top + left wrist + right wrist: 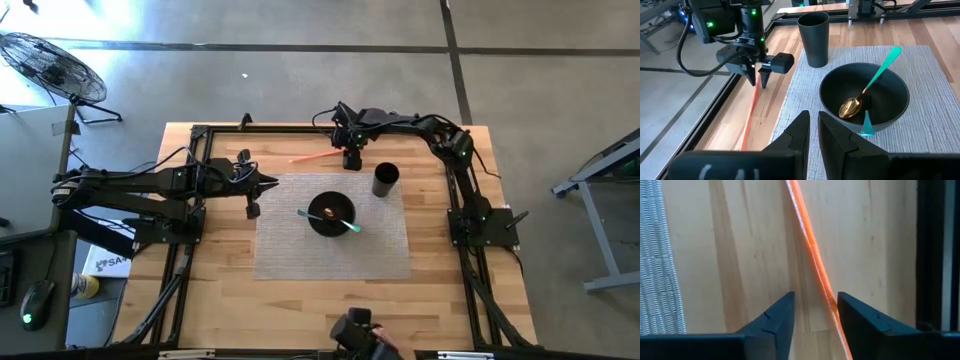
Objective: Pick & Place Utensil
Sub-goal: Put the orange straw into the black cup
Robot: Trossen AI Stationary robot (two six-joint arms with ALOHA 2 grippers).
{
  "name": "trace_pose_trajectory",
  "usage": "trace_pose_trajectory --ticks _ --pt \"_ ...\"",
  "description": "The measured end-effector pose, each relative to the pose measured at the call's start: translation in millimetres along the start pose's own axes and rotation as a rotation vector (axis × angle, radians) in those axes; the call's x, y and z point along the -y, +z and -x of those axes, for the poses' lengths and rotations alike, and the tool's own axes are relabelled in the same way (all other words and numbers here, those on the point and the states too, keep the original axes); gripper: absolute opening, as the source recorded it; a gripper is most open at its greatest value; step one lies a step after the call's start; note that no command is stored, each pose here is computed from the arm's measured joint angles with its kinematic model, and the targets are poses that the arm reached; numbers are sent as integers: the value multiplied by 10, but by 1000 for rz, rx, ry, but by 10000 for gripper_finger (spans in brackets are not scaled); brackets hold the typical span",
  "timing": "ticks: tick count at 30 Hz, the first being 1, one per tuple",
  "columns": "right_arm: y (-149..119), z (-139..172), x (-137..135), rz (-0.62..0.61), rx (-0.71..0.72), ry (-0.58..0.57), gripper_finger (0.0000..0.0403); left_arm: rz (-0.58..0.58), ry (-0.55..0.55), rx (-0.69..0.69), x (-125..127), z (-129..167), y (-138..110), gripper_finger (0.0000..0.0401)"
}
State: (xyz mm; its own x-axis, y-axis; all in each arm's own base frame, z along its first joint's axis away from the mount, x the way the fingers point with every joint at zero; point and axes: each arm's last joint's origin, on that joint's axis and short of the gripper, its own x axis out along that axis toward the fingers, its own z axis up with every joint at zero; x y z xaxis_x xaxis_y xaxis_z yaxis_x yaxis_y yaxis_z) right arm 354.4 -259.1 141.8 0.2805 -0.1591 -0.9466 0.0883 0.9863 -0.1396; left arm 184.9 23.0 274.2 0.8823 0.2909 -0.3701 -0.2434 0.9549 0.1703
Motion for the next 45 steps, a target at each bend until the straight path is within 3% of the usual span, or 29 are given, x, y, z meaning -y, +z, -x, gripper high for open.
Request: trace_pose_trajectory --ticks 8,18,38,45 --pt "-83 3 99 -92 26 67 99 0 0 0 0 0 0 35" --pt "-86 1 61 -27 -18 42 83 0 0 0 0 0 0 35" --pt "-97 3 54 -19 -32 48 21 0 0 0 0 1 0 35" --pt "-95 3 60 -14 -56 1 13 0 0 0 0 0 0 35"
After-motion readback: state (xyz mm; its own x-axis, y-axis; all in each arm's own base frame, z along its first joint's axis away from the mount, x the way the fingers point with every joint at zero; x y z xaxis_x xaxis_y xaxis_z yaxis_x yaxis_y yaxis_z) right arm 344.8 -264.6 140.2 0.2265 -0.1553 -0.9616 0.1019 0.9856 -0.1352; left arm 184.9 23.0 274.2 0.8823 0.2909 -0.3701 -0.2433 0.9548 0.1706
